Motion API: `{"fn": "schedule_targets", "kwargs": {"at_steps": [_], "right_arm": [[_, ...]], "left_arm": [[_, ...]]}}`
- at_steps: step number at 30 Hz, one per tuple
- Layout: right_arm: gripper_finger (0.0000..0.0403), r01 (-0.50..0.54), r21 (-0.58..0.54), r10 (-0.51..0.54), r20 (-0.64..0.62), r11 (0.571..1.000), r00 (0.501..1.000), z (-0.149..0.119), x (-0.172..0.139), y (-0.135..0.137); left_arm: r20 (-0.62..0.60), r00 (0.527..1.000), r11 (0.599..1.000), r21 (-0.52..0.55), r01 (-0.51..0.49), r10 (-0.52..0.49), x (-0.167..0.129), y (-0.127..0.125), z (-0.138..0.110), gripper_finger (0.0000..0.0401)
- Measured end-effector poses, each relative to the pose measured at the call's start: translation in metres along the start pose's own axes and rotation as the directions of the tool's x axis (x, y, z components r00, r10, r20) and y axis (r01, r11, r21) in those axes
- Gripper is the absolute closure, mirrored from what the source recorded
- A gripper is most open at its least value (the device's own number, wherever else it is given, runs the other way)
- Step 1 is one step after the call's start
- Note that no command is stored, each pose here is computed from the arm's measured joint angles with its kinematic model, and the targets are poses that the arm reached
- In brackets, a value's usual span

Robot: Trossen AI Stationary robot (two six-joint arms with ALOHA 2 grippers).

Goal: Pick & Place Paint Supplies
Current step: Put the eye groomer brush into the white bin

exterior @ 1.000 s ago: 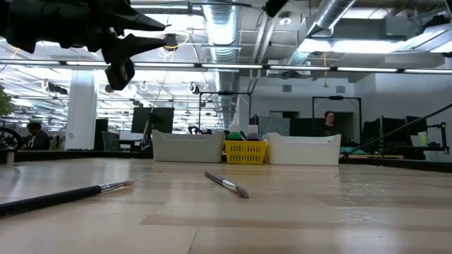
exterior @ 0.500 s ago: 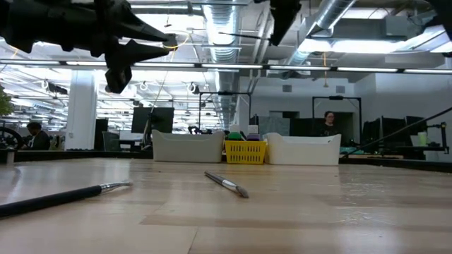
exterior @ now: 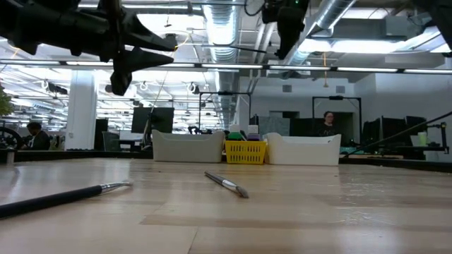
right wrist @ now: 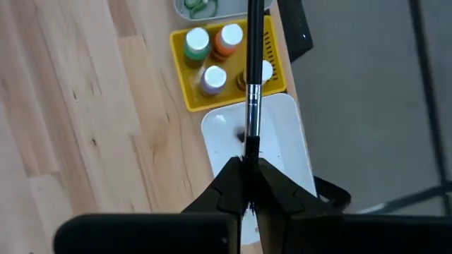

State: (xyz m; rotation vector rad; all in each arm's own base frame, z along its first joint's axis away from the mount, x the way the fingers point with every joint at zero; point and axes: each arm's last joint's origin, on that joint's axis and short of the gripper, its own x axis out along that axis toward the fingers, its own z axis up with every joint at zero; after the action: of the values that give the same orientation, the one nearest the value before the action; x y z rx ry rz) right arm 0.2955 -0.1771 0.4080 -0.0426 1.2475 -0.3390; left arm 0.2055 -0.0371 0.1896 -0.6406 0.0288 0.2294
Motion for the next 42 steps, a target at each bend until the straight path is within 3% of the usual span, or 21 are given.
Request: {"fn": "schedule_targets", "kwargs": {"at_steps": [7, 14, 20, 23, 27, 35, 42], "right_arm": [[0.0392, -0.118, 0.105, 0.107, 0.101, 0.987, 0.989, -0.015, 0.003, -0.045], [0.0392, -0.105, 0.206, 0.082, 0.116, 0.973, 0.99, -0.035, 0.004, -0.08], [0.0392, -0.1, 0.398, 0.075, 0.079, 0.912, 0.994, -0.046, 0.011, -0.093], [0.0392, -0.117, 0.459, 0.105, 0.051, 0.881, 0.993, -0.047, 0.018, -0.085], [0.0392, -0.137, 0.454, 0.109, 0.089, 0.88, 0.99, -0.046, 0.015, -0.058], [0.0392, -0.154, 0.317, 0.058, 0.291, 0.936, 0.955, -0.088, -0.011, 0.004], [0.0392, -0.136, 0.145, 0.071, 0.379, 0.98, 0.923, -0.125, 0.022, 0.036]], "left_arm": [[0.02, 0.999, 1.0, -0.002, -0.028, 0.028, 0.003, 0.005, 0.004, 0.0313], [0.046, 0.997, 0.998, -0.007, -0.062, 0.062, 0.005, 0.012, 0.009, 0.0313], [0.065, 0.994, 0.996, -0.012, -0.088, 0.089, 0.007, 0.017, 0.014, 0.0313], [0.072, 0.993, 0.995, -0.014, -0.097, 0.098, 0.008, 0.019, 0.015, 0.0313], [0.079, 0.991, 0.994, -0.016, -0.106, 0.106, 0.009, 0.021, 0.016, 0.0313], [0.079, 0.991, 0.994, -0.016, -0.107, 0.108, 0.009, 0.021, 0.017, 0.0313], [0.079, 0.991, 0.994, -0.016, -0.106, 0.107, 0.009, 0.021, 0.017, 0.0313]]}}
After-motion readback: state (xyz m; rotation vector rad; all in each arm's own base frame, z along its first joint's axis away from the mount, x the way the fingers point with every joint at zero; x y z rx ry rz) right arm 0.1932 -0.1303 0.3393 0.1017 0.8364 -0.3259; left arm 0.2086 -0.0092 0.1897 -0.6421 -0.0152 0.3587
